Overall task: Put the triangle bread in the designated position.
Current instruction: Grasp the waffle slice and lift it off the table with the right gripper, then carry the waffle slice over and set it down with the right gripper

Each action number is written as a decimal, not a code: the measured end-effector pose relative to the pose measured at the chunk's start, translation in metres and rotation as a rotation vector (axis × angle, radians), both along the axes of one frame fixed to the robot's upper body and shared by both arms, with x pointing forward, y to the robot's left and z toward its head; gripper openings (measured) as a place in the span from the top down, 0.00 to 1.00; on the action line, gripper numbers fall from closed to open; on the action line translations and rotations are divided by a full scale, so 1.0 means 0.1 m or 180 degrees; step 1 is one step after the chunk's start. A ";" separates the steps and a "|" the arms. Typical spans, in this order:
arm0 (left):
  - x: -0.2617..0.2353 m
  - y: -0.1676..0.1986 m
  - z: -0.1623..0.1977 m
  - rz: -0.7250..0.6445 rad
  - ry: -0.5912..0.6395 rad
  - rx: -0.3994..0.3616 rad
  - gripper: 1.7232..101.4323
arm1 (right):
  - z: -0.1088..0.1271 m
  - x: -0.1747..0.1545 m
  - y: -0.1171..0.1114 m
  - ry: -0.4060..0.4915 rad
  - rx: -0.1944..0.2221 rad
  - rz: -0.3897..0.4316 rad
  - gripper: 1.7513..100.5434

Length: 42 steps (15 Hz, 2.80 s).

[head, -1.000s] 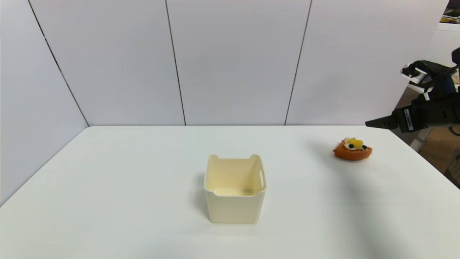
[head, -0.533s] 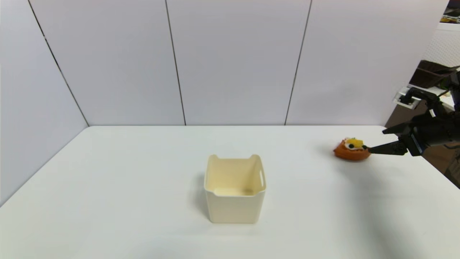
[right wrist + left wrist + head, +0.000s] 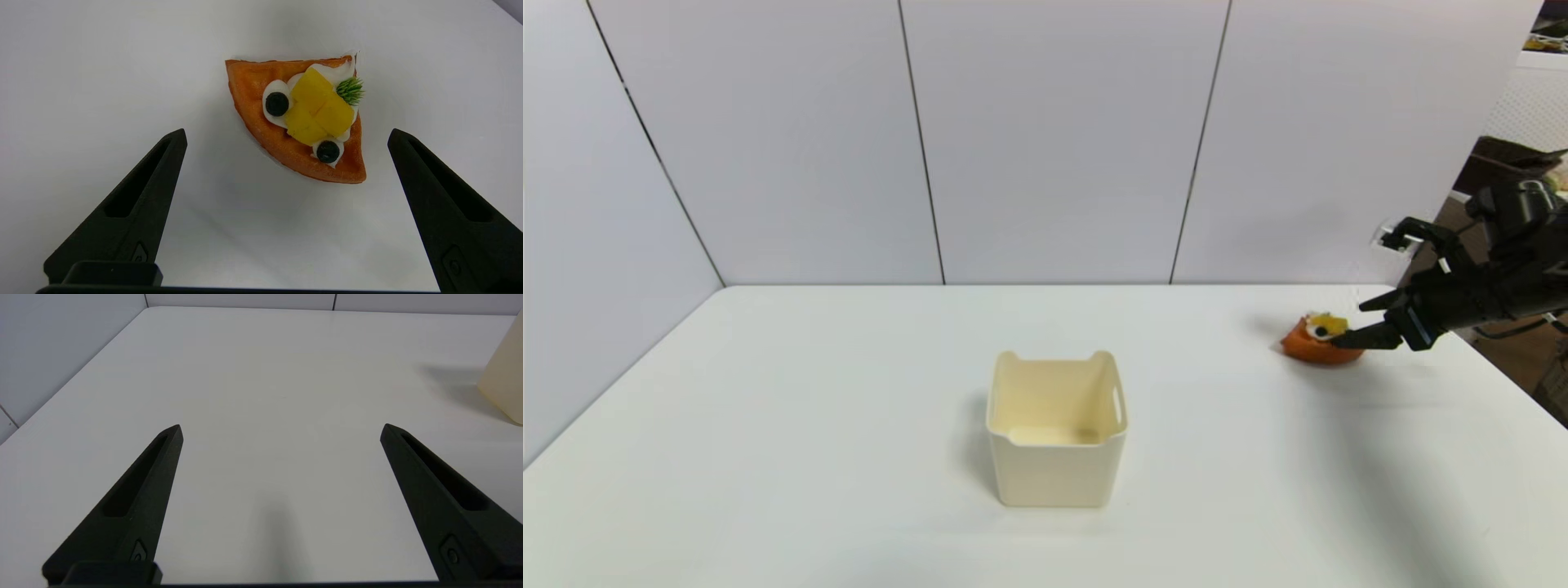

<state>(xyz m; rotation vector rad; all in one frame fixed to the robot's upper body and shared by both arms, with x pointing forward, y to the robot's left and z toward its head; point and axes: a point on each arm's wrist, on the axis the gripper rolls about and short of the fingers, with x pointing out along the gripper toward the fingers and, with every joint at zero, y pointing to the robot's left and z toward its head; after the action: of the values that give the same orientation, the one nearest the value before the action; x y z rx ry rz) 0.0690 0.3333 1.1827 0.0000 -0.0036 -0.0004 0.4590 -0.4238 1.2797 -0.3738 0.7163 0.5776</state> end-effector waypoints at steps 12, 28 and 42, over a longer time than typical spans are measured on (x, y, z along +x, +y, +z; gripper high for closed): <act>0.00 0.00 0.00 0.0000 0.0000 0.0001 0.04 | -0.35 0.28 -0.01 0.0156 -0.0095 0.0111 0.34; 0.00 0.00 0.00 0.0001 0.0001 0.0000 0.04 | 0.35 0.07 0.30 -0.0388 -0.0151 0.0302 0.53; 0.00 0.00 0.00 0.0001 0.0000 0.0000 0.04 | 0.28 -0.92 1.50 0.0119 0.0273 0.1289 0.53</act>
<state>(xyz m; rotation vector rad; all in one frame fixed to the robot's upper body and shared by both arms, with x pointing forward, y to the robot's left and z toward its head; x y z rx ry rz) 0.0690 0.3333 1.1827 0.0000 -0.0036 0.0000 0.3673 -0.2740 1.3080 -0.4321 0.6523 0.9970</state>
